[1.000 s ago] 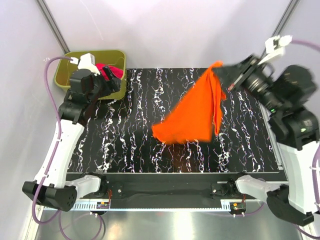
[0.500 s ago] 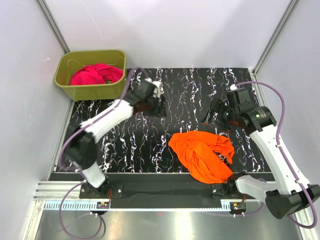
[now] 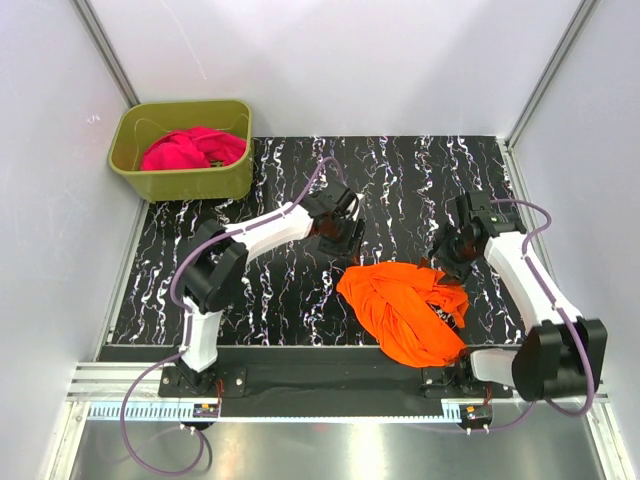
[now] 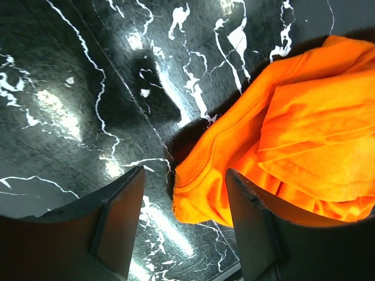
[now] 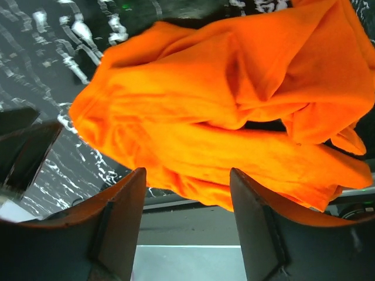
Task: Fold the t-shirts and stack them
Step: Flatten the tshirt out
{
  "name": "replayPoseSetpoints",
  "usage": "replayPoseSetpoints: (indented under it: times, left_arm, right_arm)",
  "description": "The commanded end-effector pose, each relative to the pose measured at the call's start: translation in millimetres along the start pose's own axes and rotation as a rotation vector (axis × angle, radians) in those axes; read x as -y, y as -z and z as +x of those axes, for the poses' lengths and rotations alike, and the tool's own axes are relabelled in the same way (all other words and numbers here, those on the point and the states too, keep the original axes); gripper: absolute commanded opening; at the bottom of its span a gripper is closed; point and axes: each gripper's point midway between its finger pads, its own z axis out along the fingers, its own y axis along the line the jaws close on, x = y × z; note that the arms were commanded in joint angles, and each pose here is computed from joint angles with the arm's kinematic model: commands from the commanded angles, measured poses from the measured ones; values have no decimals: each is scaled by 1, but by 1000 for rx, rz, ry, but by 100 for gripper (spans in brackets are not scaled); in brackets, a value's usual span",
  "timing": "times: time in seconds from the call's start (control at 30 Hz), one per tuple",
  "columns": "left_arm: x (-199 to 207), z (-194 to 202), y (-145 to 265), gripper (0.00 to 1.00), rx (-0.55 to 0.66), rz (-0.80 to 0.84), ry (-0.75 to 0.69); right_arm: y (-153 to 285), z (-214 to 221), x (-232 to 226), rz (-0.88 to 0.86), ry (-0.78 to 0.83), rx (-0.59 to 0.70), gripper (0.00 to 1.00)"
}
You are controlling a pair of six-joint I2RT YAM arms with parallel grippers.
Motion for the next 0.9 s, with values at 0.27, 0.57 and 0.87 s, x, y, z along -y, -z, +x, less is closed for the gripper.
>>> replayPoseSetpoints:
  times: [0.27,0.57,0.87]
  left_arm:
    - [20,30,-31,57,-101,65,-27]
    - [15,37,-44,39,-128,67,-36]
    - [9,-7,-4,0,11,65,-31]
  right_arm:
    - [-44,-8,13,26,-31,-77,64]
    - [-66,-10,25,25,-42,-98,57]
    - [-57,-36,0,-18,9,-82,0]
